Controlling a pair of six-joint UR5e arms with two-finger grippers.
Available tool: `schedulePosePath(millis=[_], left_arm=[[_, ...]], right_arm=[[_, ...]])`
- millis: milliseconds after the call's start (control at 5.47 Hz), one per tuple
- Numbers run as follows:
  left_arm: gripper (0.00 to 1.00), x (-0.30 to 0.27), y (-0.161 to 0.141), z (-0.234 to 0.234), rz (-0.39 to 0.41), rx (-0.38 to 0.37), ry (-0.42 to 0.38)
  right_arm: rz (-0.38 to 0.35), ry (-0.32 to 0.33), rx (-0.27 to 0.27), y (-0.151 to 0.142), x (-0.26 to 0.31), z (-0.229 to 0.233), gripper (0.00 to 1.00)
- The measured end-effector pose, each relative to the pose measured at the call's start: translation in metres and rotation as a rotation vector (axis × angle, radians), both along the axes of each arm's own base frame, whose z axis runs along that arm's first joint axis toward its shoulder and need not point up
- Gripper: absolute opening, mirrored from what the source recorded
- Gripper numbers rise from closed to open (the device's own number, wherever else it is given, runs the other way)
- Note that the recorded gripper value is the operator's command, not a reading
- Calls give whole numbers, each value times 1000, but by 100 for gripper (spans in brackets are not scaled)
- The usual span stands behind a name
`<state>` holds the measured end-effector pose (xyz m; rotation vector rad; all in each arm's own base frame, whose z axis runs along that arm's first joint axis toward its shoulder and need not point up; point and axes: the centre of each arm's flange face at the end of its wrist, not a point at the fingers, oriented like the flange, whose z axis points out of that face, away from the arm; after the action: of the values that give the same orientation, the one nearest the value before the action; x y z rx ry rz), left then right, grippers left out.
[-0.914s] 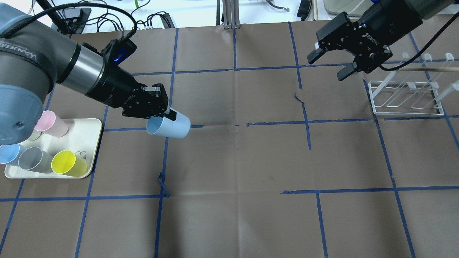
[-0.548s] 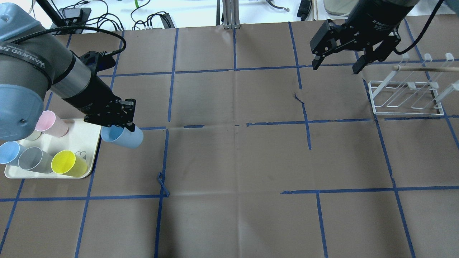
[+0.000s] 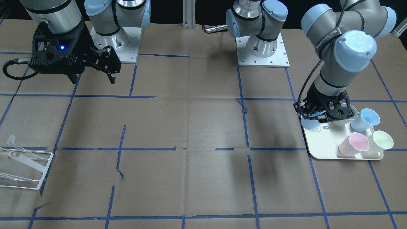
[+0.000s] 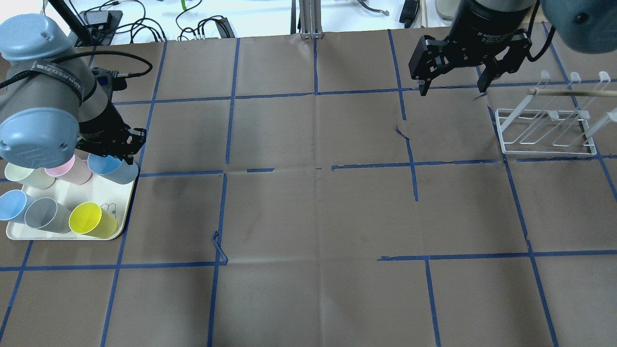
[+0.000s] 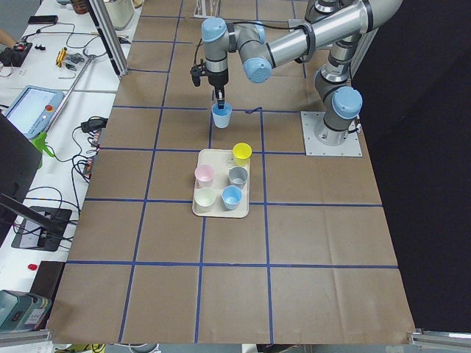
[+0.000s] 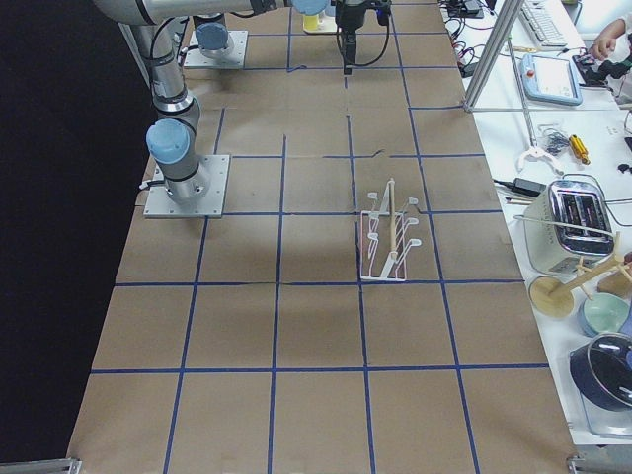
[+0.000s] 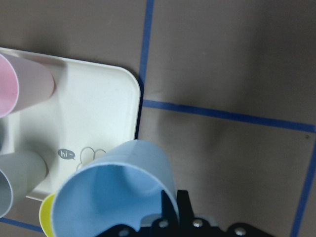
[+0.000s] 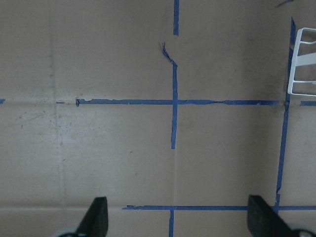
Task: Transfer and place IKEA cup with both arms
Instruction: 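Lower the cup with the left gripper onto the white tray, then set the cup upright on the tray and open the left gripper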
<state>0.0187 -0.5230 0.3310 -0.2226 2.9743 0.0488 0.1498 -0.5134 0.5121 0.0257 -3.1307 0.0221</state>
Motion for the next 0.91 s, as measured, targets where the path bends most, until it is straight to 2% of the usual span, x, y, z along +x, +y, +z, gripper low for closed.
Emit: schedulePosePath(millis=[366, 914], left_arm=[[0, 51, -14, -40, -19, 10, -4], [1, 70, -19, -81, -28, 17, 10]], right_arm=[[-3, -2, 9, -9, -1, -13, 100], [-12, -3, 8, -10, -3, -9, 100]])
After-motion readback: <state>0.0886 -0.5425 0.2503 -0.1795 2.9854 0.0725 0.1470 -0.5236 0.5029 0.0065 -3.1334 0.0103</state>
